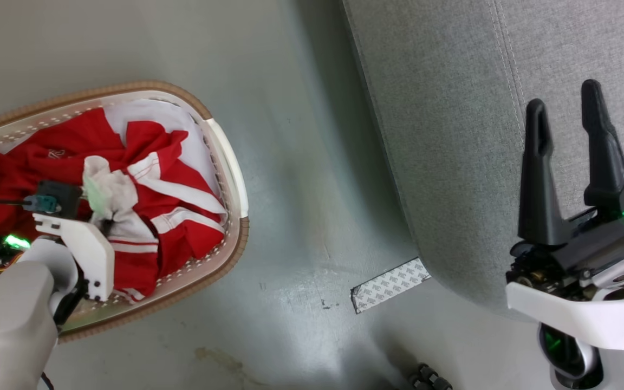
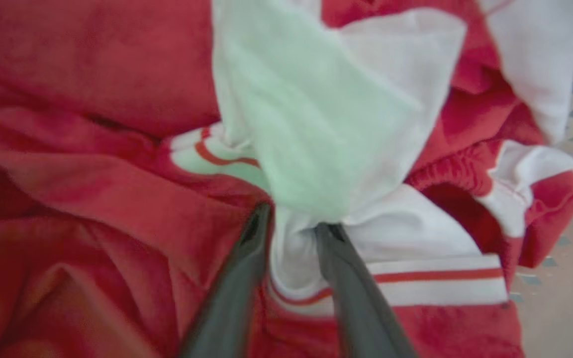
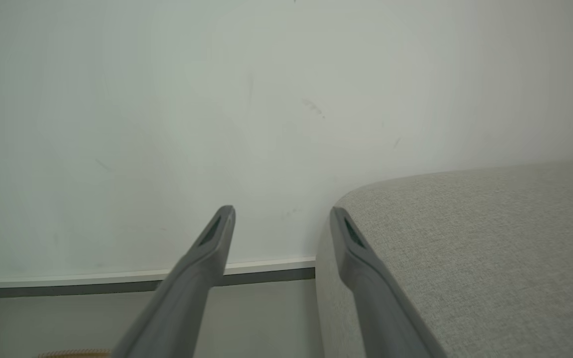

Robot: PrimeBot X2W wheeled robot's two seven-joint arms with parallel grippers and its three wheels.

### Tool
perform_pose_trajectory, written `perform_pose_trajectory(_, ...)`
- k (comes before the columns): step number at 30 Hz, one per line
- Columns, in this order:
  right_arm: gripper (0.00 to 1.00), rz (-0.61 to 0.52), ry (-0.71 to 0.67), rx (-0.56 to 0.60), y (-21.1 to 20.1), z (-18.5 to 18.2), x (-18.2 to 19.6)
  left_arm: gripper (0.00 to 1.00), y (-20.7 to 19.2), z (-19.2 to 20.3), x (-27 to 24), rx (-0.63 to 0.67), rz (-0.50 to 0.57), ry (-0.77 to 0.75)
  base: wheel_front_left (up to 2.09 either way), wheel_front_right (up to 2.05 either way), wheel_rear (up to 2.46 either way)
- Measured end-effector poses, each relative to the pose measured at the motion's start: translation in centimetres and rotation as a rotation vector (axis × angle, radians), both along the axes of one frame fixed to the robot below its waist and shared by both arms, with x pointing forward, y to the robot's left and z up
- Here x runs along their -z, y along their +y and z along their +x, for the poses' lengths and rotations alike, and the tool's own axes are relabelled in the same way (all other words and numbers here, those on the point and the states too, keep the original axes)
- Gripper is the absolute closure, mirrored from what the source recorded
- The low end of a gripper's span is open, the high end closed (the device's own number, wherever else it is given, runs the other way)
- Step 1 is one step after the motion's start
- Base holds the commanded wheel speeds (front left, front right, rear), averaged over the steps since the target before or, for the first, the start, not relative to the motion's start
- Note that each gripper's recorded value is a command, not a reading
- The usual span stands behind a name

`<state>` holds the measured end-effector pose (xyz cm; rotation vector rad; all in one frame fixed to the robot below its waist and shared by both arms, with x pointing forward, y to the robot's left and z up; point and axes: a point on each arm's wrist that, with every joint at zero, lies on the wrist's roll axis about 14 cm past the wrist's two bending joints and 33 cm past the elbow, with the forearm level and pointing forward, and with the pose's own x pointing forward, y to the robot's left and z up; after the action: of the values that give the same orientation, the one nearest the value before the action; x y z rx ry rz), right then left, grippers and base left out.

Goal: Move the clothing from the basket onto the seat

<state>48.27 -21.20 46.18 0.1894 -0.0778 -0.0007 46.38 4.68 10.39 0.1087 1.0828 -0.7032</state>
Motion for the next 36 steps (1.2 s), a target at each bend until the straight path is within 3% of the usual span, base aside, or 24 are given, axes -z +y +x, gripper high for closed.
perform_pose_trajectory(16,0.0,-0.027,-0.036,-0.049,1.6,0.4,-1.4,1.0,-0.6,1.5,-4.2,-0.044,-0.068,-0.111,0.0,0.0,0.0)
perform_pose_trajectory(25,0.0,-0.034,-0.111,-0.042,1.5,-0.6,-5.0,1.0,-2.6,2.7,-11.3,-0.083,-0.184,-0.254,0.0,0.0,0.0)
perform_pose_trajectory(36,0.0,-0.017,-0.177,-0.076,3.2,-2.9,-8.6,1.0,-1.2,2.5,-20.6,-0.156,-0.247,-0.428,0.0,0.0,0.0)
